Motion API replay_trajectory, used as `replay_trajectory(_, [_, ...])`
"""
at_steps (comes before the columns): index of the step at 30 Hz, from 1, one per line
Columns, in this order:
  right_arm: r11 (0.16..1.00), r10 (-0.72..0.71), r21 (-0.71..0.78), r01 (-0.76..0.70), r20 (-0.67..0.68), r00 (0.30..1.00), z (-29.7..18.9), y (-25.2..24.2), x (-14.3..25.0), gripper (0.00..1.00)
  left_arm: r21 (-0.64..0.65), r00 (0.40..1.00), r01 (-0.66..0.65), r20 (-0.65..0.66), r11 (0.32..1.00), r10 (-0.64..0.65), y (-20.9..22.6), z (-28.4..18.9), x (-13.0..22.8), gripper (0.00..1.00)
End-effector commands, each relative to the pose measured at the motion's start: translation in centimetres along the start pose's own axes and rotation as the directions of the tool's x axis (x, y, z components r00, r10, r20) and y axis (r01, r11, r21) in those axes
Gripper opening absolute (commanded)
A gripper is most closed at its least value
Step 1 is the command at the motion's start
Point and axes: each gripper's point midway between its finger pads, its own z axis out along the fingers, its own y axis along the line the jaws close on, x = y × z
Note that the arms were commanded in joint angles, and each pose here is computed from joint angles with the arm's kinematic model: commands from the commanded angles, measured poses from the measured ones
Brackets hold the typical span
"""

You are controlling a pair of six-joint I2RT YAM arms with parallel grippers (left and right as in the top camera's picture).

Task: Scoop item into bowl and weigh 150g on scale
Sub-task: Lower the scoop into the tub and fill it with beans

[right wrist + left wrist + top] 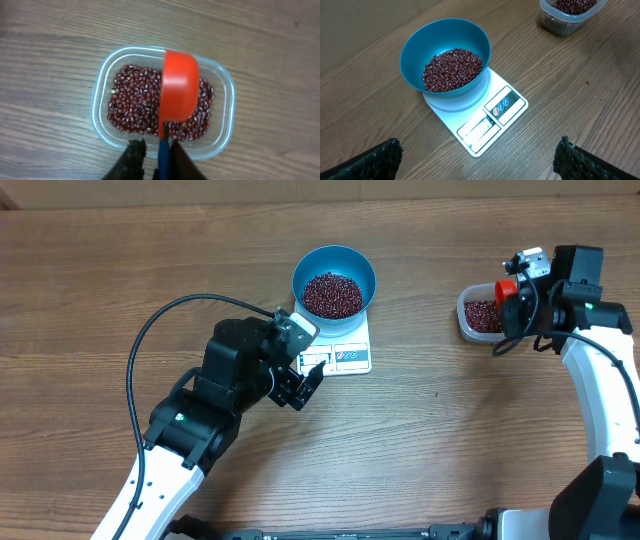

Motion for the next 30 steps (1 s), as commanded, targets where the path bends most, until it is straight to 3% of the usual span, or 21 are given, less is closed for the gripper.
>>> replay_trajectory(1, [1.0, 0.003, -0.008, -0.003, 0.04, 0.999, -0.7, 0.1, -1.1, 0.04, -0.011, 1.0, 0.017, 0.0, 1.0, -0.017, 0.3, -0.1, 0.1, 1.0])
replay_trajectory(2, [1.0, 0.003, -0.007, -0.003, 0.04, 0.999, -0.7, 0.1, -1.1, 0.12, -0.011, 1.0, 0.017, 0.0, 1.0, -0.017, 0.3, -0.1, 0.1, 1.0])
replay_trajectory(3, [1.0, 0.003, -0.007, -0.003, 0.041, 0.999, -0.7, 0.1, -1.1, 0.38, -0.011, 1.0, 0.017, 0.0, 1.0, -0.017, 0.3, -0.1, 0.1, 1.0])
replay_trajectory(4, [1.0, 0.003, -0.007, -0.003, 0.04, 0.999, -0.7, 0.1, -1.1, 0.35, -0.011, 1.0, 0.017, 0.0, 1.0, -0.017, 0.3, -0.1, 0.1, 1.0])
replay_trajectory(5, [1.0, 0.003, -0.008, -0.003, 0.04, 0.999, -0.7, 0.1, -1.1, 0.04, -0.011, 1.0, 0.017, 0.0, 1.0, -0.017, 0.3, -0.1, 0.1, 1.0])
replay_trajectory(8, [1.0, 0.003, -0.007, -0.003, 0.044, 0.999, -0.7, 0.1, -1.1, 0.07, -0.011, 1.0, 0.017, 0.0, 1.0, -0.017, 0.3, -0.1, 0.1, 0.99])
replay_trajectory(9, [1.0, 0.003, -0.006, -0.003, 0.046, 0.999, -0.7, 0.1, -1.2, 0.2, -0.011, 1.0, 0.017, 0.0, 1.0, -0.017, 0.3, -0.1, 0.1, 1.0])
replay_trajectory(10, [1.0, 0.003, -0.006, -0.003, 0.046, 0.999, -0.7, 0.1, -1.2, 0.04, -0.011, 1.0, 0.017, 0.0, 1.0, -0.017, 0.3, -0.1, 0.1, 1.0])
replay_trajectory(22, [1.0, 0.023, -0.022, -0.022, 0.077, 0.997, -1.2, 0.3, -1.8, 0.04, -0.011, 1.0, 0.017, 0.0, 1.0, -0.017, 0.3, -0.1, 0.1, 1.0])
replay_trajectory(30, [0.969, 0.01, -0.237, 0.069, 0.318, 0.948, -6.9, 4.7, -5.9, 0.04, -0.011, 1.0, 0.017, 0.0, 1.0, -0.017, 0.3, -0.1, 0.1, 1.0])
